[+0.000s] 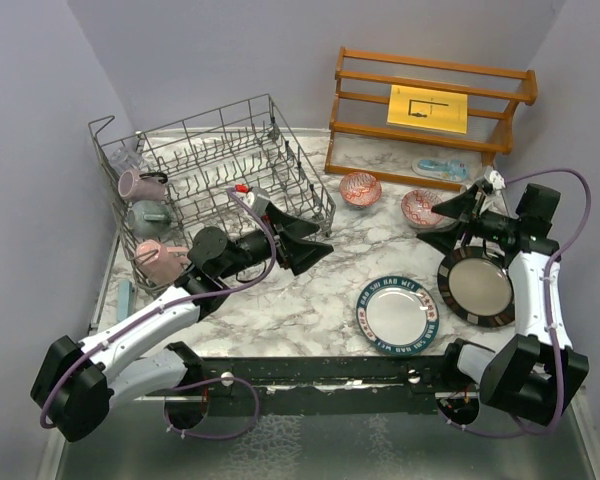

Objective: Load the mixed dishes into the dish rack
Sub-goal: Pick up the cup at the center of the board.

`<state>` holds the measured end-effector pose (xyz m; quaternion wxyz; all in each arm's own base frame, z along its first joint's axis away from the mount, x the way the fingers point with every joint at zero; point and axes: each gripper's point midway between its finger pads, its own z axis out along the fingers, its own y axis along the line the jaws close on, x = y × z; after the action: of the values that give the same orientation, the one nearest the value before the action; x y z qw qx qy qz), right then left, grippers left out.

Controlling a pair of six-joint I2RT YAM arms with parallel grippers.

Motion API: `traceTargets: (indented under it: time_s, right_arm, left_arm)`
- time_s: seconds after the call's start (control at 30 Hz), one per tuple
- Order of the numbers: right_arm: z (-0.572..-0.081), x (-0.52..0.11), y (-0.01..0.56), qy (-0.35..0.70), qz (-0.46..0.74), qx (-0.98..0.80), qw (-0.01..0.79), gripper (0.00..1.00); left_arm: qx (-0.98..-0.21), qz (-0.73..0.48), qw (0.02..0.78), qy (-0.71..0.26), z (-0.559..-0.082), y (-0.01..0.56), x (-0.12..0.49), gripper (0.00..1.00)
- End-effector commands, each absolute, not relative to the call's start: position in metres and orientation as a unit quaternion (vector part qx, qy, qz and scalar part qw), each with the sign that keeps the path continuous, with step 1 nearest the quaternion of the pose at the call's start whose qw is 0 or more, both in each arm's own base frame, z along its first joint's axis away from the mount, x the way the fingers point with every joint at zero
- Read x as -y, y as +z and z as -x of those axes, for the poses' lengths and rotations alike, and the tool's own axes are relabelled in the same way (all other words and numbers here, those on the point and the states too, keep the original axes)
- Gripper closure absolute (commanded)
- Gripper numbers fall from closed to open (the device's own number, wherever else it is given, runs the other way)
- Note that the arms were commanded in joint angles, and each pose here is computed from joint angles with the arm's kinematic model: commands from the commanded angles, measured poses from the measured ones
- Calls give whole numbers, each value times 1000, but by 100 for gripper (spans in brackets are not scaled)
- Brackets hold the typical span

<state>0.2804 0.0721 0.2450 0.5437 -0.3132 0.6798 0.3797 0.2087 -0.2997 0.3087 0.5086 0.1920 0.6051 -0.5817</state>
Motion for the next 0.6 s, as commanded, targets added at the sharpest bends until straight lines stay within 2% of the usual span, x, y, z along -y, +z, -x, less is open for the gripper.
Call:
traceTargets:
  time_s: [0.0, 0.57]
  right_arm:
    - [-286, -67, 250, 365, 303, -683, 556, 0]
    - [-287, -65, 243, 365, 297, -685, 556, 0]
  left_arm:
    - [-584, -212, 537, -571, -204, 314, 298, 15]
    - [-589, -222, 549, -551, -213, 305, 300, 15]
